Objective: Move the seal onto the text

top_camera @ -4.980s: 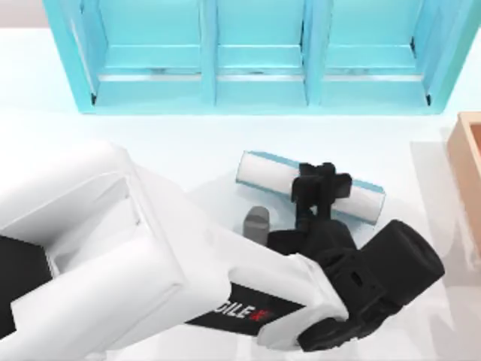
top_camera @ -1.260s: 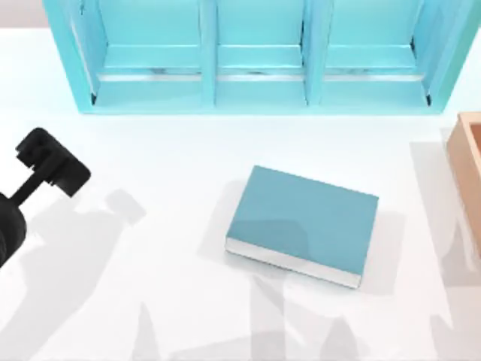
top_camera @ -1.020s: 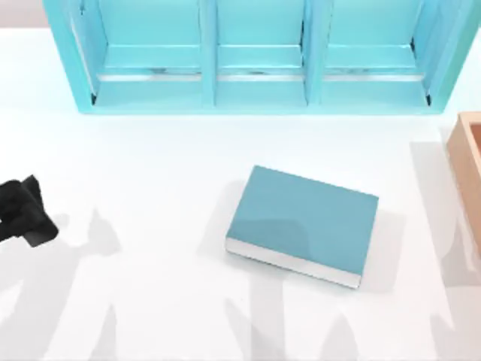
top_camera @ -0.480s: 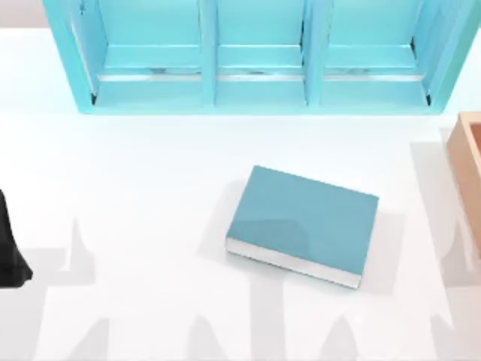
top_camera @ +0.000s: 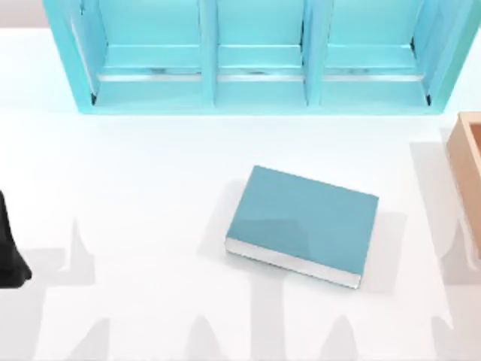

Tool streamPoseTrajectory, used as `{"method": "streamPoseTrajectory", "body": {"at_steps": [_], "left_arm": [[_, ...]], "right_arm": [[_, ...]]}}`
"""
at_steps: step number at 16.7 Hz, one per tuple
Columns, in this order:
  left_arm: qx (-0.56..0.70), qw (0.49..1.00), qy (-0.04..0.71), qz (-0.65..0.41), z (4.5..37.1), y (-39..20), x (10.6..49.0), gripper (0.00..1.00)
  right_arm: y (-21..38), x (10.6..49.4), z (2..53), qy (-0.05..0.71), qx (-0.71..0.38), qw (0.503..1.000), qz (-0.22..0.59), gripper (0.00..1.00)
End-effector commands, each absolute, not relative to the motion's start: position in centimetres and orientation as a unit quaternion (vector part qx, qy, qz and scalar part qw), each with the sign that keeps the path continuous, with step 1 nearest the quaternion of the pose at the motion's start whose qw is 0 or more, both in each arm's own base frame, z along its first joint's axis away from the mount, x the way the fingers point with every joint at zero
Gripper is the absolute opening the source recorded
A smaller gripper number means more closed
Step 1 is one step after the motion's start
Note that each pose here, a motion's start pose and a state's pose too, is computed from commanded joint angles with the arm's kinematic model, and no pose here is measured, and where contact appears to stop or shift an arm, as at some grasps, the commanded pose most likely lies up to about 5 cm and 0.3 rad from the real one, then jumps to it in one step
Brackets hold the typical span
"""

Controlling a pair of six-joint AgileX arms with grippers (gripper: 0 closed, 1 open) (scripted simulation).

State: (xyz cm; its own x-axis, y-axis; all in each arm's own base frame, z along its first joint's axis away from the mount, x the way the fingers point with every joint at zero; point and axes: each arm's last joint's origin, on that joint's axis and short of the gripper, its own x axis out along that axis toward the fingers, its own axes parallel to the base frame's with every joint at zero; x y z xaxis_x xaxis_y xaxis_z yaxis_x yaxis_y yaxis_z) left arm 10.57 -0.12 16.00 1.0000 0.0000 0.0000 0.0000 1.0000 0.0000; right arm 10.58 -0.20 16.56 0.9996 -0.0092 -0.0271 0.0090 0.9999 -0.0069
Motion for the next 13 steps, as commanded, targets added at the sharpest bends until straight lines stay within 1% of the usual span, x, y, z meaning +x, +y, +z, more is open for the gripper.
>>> {"method": "streamPoseTrajectory", "body": {"at_steps": [3, 5, 7, 10, 13], "left_arm": [[0.0, 1.0, 0.0, 0.0, 16.0, -0.1, 10.6, 1.0], [0.0, 1.0, 0.0, 0.0, 16.0, -0.1, 10.6, 1.0], [0.0, 1.0, 0.0, 0.0, 16.0, -0.1, 10.6, 1.0], [0.0, 1.0, 0.0, 0.0, 16.0, -0.1, 10.6, 1.0], [0.0, 1.0, 0.0, 0.0, 16.0, -0.1, 10.6, 1.0]], "right_arm": [[-0.5, 10.8, 18.8, 0.067, -0.016, 0.997, -0.017, 1.0], [-0.7, 11.5, 21.0, 0.125, -0.026, 0.991, -0.026, 1.0], [-1.1, 12.8, 23.3, 0.199, -0.036, 0.979, -0.033, 1.0], [-2.1, 16.5, 26.2, 0.328, -0.044, 0.943, -0.04, 1.0], [-3.6, 21.5, 27.3, 0.458, -0.043, 0.887, -0.038, 1.0]]}}
